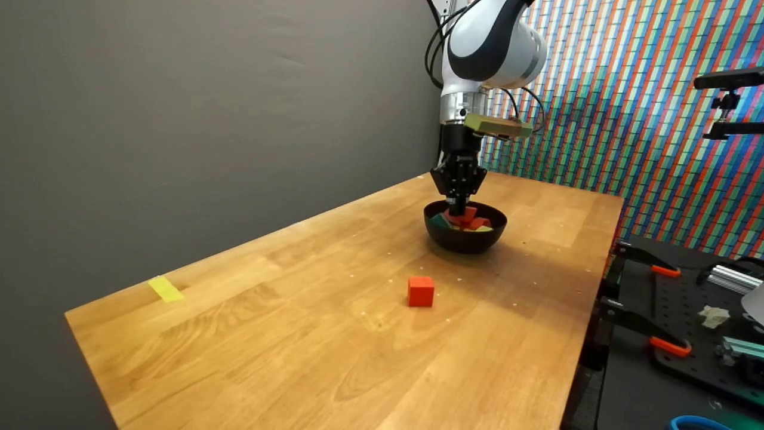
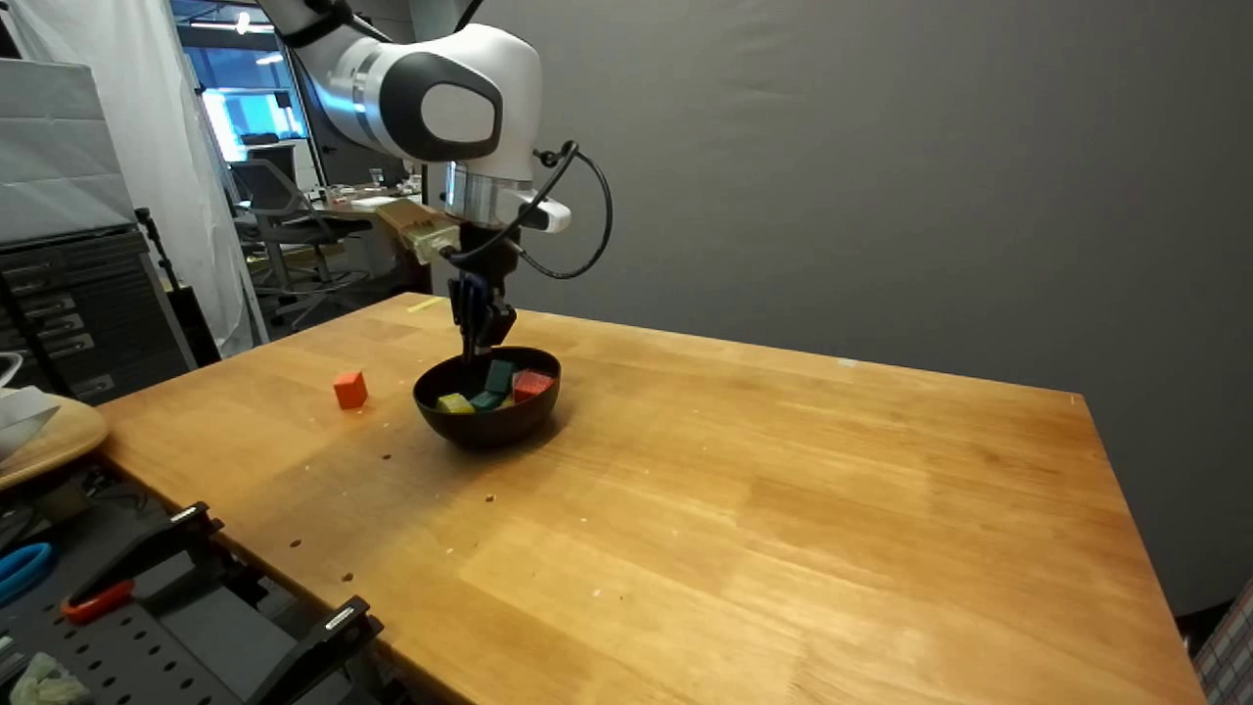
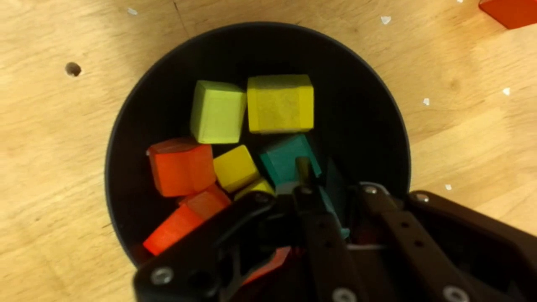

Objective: Remove the blocks from the bowl

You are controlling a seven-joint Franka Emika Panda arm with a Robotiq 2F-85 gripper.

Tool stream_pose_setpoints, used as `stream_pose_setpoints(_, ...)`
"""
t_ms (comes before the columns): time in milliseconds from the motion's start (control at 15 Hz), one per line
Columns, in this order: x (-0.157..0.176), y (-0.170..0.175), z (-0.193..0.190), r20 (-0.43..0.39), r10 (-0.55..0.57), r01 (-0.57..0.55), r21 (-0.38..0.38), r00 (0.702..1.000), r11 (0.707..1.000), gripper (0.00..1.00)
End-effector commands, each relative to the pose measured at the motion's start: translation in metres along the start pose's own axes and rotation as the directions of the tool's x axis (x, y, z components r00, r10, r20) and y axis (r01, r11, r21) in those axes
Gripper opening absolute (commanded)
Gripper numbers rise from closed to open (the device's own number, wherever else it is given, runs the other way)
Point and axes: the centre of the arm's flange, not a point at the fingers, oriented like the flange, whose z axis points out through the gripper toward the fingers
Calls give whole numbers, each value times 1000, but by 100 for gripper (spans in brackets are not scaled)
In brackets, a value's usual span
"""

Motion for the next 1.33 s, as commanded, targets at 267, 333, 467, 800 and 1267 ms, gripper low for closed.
stream_pose_setpoints(267, -8, 3, 4, -61, -7, 6, -31, 998, 999, 71)
stream_pose_setpoints(333, -5, 1, 9, -68, -16, 13, -41, 998, 999, 77)
stream_pose_setpoints(467, 0, -3, 15, -76, -36, 31, -56, 996, 998, 93)
stream_pose_setpoints(800, 11, -6, 26, -88, -56, 50, -67, 995, 997, 100)
stream_pose_setpoints(1267, 18, -5, 45, -97, -75, 61, -136, 992, 989, 100)
